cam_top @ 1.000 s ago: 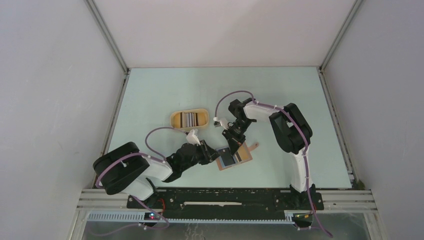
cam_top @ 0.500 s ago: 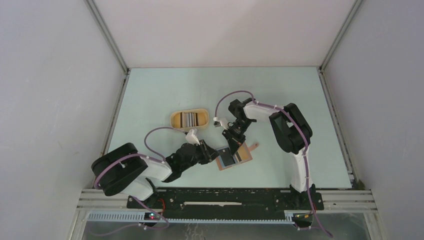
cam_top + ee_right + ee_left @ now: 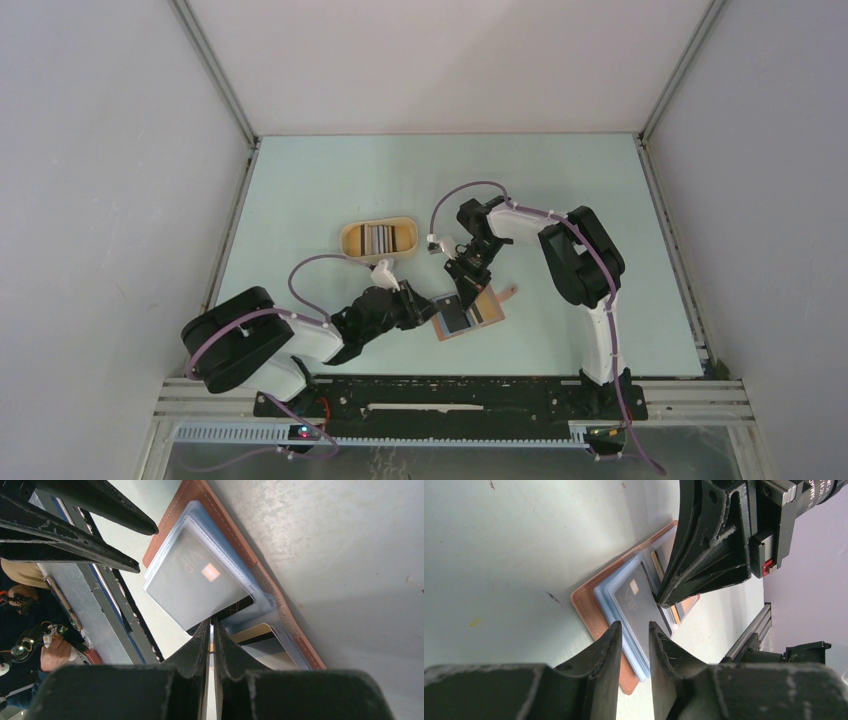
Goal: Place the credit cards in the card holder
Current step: Insert the credit card into the card holder.
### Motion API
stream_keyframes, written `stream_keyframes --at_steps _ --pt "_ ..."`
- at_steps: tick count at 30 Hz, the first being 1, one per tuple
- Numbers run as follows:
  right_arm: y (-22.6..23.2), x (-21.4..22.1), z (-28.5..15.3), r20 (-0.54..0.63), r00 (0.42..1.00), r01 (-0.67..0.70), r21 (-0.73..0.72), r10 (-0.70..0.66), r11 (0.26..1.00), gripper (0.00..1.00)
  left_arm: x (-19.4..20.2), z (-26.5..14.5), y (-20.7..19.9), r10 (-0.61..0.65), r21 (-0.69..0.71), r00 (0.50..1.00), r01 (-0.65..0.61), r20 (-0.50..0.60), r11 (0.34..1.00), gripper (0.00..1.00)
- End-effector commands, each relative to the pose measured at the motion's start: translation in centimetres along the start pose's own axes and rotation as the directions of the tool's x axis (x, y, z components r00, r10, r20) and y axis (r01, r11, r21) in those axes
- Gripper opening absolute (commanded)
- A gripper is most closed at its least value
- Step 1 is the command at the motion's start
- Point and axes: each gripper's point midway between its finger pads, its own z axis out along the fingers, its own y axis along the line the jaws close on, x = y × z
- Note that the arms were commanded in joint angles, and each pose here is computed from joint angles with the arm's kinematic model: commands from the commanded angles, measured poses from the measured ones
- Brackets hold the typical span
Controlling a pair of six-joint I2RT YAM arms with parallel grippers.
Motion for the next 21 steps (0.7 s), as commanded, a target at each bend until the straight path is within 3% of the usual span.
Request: stream_keyframes --at_steps 1,21 --pt "-0.30 -0.43 -0.01 -0.008 1.000 0.017 0.016 -0.017 1.000 0.13 -1.47 0.81 -3.20 -0.020 0.083 0.999 0.016 0.042 0.996 0.31" --pt "-0.30 -0.44 -0.03 -0.007 1.000 0.016 0.017 -0.016 1.000 0.13 -1.15 1.14 -2.69 -0.041 0.065 0.999 0.038 0.036 0.997 0.31"
